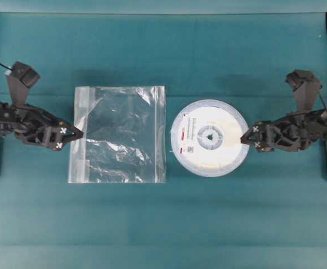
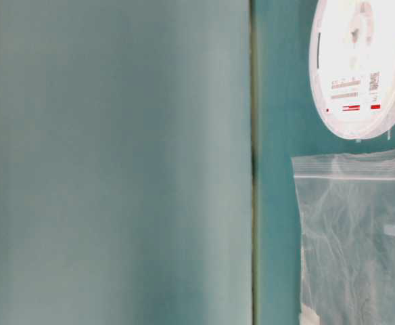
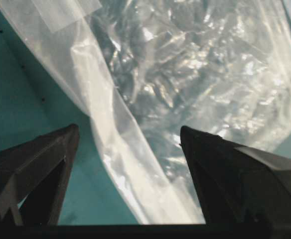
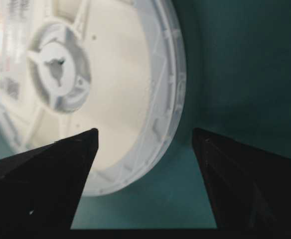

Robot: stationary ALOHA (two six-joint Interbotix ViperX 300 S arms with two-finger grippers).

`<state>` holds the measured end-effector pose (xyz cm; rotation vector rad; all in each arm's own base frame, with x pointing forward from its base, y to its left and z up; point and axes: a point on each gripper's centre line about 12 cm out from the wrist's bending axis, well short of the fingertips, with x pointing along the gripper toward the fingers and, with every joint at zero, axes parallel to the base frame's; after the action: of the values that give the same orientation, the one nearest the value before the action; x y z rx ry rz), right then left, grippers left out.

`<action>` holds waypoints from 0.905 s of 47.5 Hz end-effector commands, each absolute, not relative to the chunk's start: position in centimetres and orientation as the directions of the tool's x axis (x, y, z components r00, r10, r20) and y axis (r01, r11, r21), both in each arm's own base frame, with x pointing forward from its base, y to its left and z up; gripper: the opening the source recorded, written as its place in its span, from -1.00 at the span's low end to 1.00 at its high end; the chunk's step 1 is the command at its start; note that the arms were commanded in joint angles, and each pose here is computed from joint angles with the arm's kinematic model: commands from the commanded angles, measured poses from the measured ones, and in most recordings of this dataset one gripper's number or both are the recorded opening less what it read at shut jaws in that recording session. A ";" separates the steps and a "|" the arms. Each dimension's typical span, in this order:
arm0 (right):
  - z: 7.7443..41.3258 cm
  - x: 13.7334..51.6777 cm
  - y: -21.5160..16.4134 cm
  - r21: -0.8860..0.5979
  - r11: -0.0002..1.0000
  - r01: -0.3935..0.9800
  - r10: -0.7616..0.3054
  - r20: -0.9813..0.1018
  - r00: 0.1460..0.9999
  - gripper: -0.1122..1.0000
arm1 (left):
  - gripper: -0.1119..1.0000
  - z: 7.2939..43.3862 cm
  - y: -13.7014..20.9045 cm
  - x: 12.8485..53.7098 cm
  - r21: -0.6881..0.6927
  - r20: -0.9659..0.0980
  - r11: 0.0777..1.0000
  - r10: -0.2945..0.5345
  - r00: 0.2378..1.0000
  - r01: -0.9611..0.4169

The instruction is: Take out the reel from the clear zip bag.

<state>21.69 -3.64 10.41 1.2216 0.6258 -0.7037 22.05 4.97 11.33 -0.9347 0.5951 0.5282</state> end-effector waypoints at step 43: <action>20.4 23.4 -3.2 0.530 0.753 0.391 -0.150 -0.440 0.885 0.90 | 0.86 18.8 3.9 21.0 -0.496 -0.507 0.752 0.156 0.847 -0.435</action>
<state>22.86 -3.34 19.06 0.7064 0.4207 -0.3336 20.44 4.14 17.74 -0.6661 0.4869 0.3671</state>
